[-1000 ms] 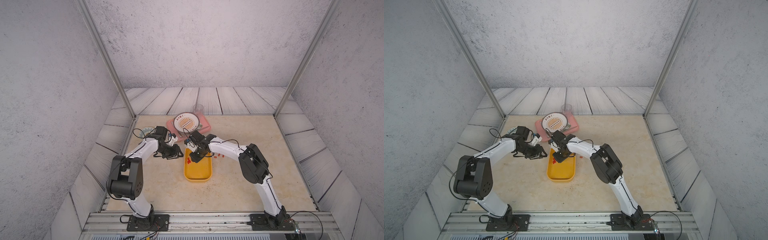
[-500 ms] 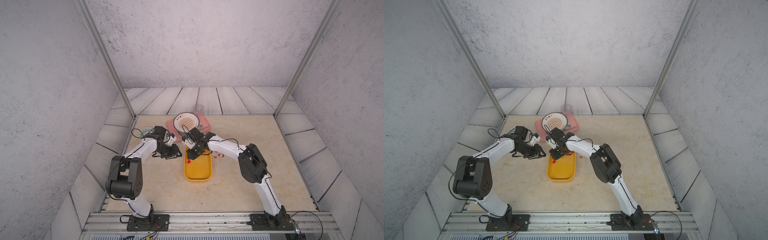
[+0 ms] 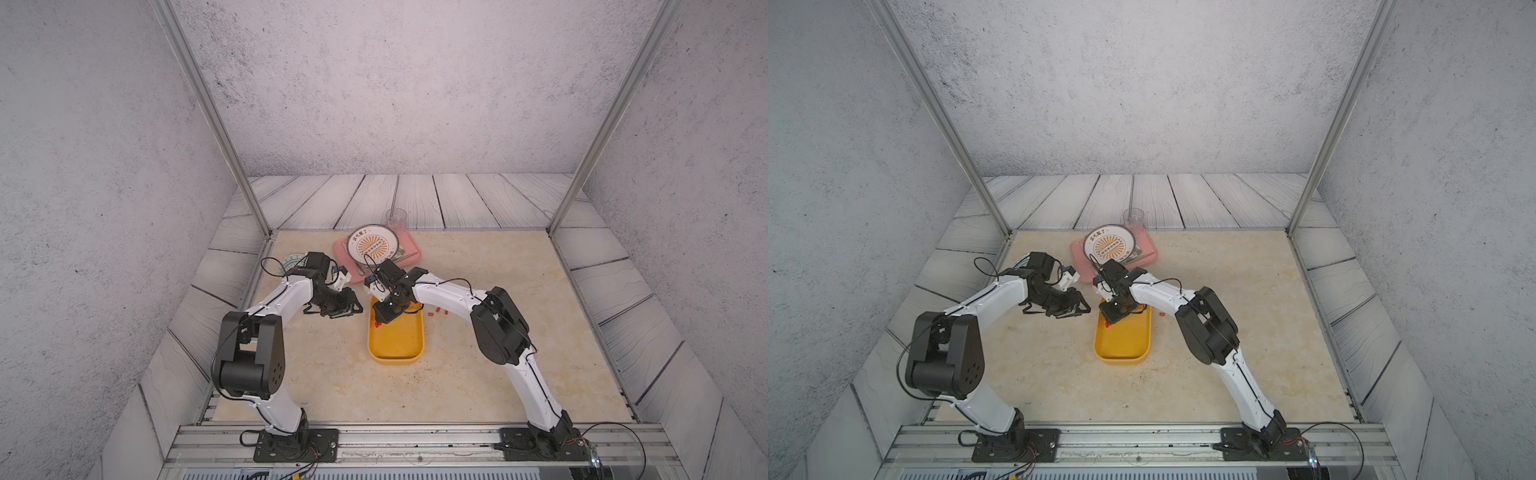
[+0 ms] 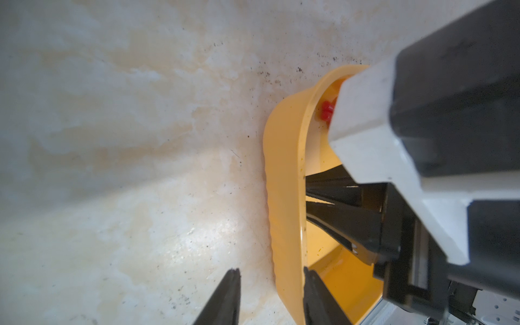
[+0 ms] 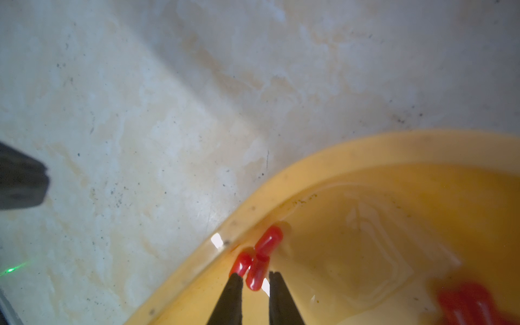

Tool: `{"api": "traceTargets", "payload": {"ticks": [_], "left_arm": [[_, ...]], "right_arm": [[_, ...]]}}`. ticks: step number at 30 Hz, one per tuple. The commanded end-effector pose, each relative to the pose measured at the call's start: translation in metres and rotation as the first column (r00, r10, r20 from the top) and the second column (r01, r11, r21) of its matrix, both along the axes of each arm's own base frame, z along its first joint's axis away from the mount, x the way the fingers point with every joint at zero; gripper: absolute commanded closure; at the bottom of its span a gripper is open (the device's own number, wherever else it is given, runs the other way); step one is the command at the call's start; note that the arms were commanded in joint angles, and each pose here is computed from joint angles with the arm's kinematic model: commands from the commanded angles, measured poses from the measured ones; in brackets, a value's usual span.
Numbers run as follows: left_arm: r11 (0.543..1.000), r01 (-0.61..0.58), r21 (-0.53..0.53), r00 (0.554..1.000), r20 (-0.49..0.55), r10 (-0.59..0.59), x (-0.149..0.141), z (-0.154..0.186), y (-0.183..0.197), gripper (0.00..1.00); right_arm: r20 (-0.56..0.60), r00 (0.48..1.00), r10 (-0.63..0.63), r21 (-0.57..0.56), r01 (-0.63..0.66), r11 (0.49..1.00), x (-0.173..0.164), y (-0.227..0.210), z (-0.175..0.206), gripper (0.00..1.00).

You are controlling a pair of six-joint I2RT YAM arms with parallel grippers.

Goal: Take the screw protection sleeves out of the storage box
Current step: Pick up the screw protection sleeve from the storage box.

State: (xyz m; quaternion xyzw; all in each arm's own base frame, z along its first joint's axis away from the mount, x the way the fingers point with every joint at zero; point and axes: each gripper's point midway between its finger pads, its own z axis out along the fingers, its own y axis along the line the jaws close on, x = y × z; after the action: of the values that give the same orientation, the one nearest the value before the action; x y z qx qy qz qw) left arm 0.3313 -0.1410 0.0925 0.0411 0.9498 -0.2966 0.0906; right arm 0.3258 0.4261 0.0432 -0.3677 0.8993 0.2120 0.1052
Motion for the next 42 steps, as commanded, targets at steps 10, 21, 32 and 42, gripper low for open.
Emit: {"api": "traceTargets", "payload": {"ticks": [10, 21, 32, 42], "left_arm": [[1.000, -0.003, 0.000, 1.000, 0.010, 0.003, 0.000, 0.005, 0.004, 0.59], [1.000, -0.006, -0.006, 1.000, 0.007, 0.006, 0.000, 0.006, 0.004, 0.59], [1.000, -0.011, -0.009, 1.000, 0.010, 0.011, 0.001, 0.007, 0.005, 0.59], [1.000, -0.011, -0.012, 1.000, 0.018, 0.011, 0.001, 0.010, 0.005, 0.59]], "right_arm": [[-0.058, 0.998, -0.005, -0.023, 0.003, 1.000, -0.005, 0.003, -0.023, 0.80], [-0.052, 0.998, -0.016, -0.069, 0.013, 0.998, -0.004, -0.004, -0.037, 0.83], [-0.021, 1.000, -0.013, -0.014, 0.013, 1.000, 0.004, -0.002, -0.002, 0.90], [-0.030, 0.999, 0.022, 0.043, -0.020, 0.999, 0.000, -0.012, 0.029, 0.92]]}}
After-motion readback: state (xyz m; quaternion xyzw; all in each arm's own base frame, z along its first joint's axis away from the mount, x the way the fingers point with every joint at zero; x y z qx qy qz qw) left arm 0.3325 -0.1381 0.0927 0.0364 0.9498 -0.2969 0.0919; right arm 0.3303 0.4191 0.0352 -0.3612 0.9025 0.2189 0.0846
